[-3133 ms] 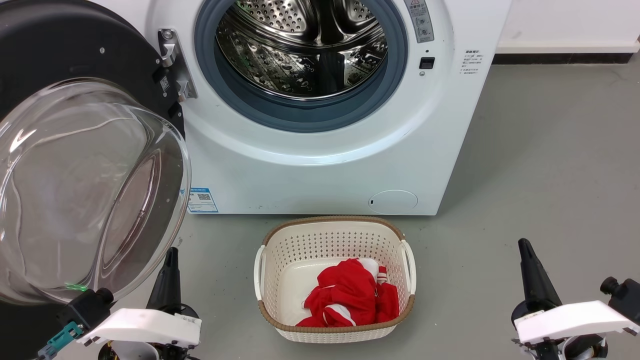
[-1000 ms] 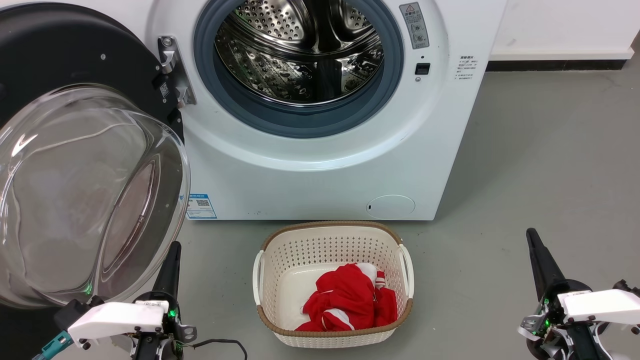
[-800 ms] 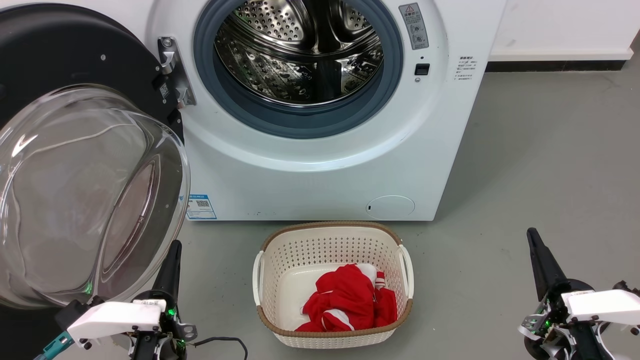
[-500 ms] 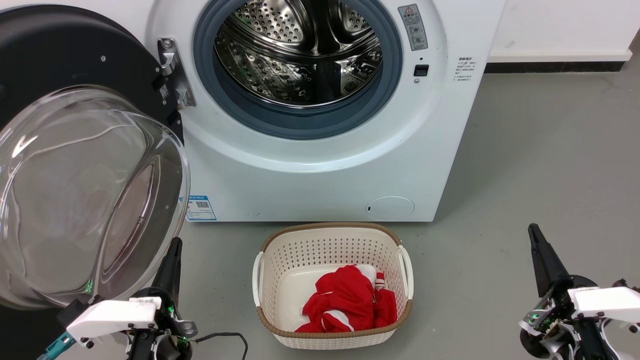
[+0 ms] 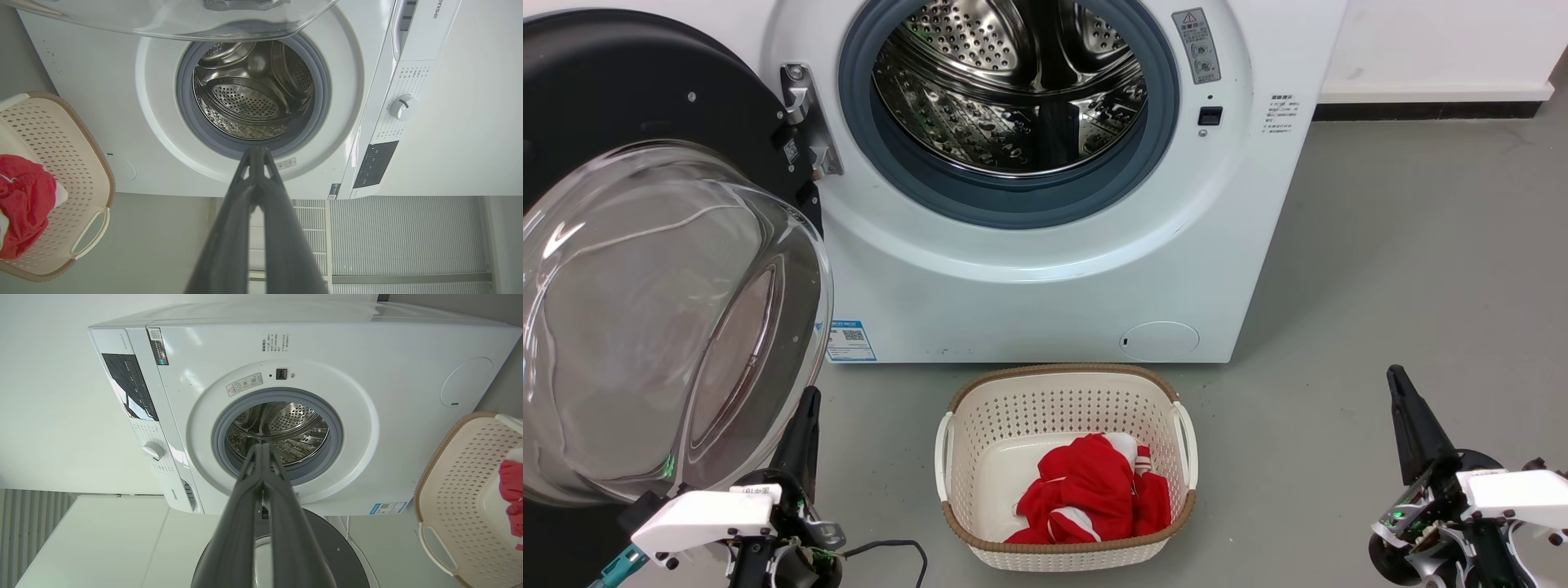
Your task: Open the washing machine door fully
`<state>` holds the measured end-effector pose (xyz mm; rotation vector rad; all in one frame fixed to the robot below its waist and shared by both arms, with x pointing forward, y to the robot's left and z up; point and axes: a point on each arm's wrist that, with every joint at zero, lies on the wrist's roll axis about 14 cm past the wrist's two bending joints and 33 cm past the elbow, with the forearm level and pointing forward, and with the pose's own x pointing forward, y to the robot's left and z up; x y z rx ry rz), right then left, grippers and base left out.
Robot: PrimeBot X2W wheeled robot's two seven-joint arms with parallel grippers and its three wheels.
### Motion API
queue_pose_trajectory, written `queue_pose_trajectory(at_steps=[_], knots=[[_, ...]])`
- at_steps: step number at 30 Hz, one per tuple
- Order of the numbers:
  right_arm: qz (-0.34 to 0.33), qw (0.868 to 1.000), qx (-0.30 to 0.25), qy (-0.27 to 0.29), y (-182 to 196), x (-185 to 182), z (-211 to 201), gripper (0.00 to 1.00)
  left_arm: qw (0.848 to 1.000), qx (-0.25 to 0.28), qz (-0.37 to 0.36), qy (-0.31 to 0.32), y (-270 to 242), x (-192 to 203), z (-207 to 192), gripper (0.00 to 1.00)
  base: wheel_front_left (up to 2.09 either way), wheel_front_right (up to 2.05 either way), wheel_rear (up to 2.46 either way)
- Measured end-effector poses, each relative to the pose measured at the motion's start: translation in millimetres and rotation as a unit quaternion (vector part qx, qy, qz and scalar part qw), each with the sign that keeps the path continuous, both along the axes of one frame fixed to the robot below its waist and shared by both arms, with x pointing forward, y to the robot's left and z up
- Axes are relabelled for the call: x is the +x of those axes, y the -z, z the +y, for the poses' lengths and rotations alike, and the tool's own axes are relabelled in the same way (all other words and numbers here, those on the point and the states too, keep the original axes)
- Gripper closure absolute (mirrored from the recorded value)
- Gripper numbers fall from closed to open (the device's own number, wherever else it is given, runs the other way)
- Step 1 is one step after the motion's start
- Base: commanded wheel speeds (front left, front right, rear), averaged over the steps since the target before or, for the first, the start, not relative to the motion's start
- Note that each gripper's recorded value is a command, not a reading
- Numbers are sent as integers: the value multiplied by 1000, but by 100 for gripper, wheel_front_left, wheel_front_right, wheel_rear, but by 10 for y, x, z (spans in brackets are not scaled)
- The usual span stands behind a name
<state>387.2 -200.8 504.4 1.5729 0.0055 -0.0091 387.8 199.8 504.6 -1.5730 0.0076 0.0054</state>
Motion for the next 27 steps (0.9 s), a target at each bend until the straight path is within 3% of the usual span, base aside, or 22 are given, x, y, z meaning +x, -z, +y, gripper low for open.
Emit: queue_pose_trajectory(at_steps=[27], knots=[[0, 1000, 1, -1, 1, 0, 6, 100, 1000, 0, 0, 0, 0, 1, -1, 100, 0, 0, 0]])
